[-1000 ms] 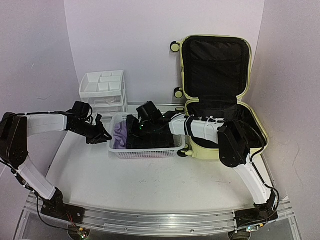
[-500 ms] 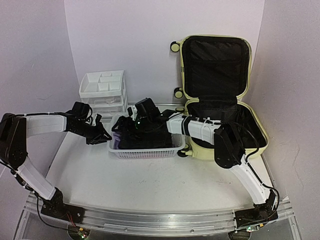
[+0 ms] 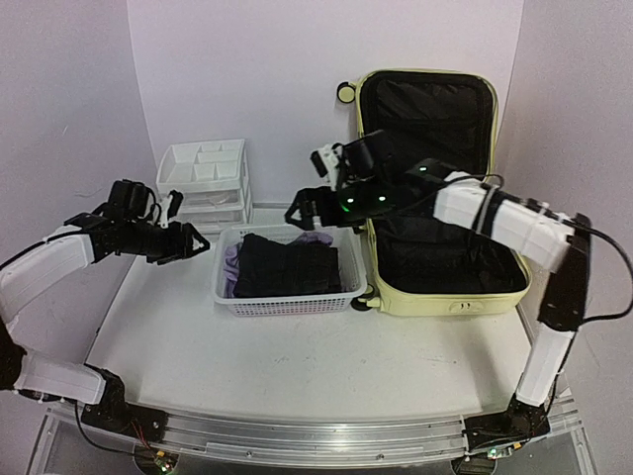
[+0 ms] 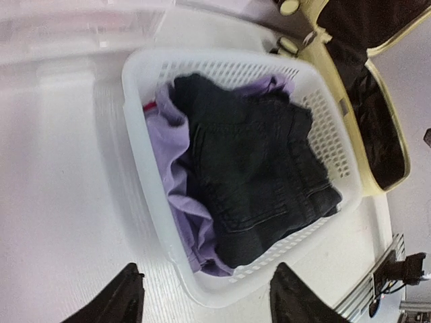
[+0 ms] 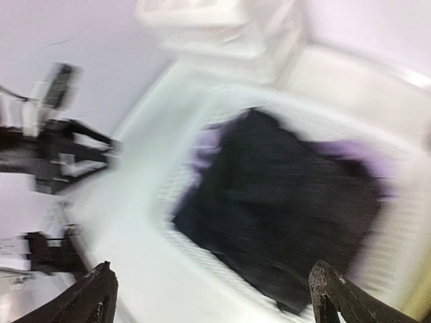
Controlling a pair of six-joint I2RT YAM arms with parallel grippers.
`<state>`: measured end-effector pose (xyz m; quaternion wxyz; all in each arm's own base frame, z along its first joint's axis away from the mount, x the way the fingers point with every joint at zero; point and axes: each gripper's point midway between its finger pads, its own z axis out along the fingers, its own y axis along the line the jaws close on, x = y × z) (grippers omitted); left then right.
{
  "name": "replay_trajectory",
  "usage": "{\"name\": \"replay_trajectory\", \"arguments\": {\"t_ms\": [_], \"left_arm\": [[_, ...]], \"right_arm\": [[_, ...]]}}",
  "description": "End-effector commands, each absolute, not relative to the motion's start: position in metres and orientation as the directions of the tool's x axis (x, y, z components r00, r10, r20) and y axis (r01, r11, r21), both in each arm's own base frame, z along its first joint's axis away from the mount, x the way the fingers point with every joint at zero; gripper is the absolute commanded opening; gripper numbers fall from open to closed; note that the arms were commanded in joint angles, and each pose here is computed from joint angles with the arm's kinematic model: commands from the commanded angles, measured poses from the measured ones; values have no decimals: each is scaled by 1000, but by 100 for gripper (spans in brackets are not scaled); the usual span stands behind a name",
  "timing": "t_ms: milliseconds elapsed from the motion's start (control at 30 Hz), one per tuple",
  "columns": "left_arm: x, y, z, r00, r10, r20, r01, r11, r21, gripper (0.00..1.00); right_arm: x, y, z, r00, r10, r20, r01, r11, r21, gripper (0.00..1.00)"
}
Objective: Open, take out, and arrange the luggage
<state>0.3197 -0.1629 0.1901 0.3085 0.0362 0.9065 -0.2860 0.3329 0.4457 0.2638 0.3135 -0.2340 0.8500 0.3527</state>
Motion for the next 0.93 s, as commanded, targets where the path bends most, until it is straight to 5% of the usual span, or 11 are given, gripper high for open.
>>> {"name": "replay_trajectory", "arguments": {"t_ms": [0,133,433,900], "left_arm": [[321,-147,308,-535,-118,-836,380,850,-364,70],[307,-134,412,-250,-151,-956,448,858,-252,79],[231,-96,555,197,-196,-960,450,888,-89,93],[197,-75,580,311,-192,-931,393,918,-58,100]], "right_arm": [[341,316,274,-534,-357,-766,-493,868,-61,98],[322,215,297,-506,-410,-759,-290,909,-298,98],[246,90,401,-291,-342,-893,-93,940,-329,98],[224,95,444,-144,-228,-963,-215,957,-194,98]]}}
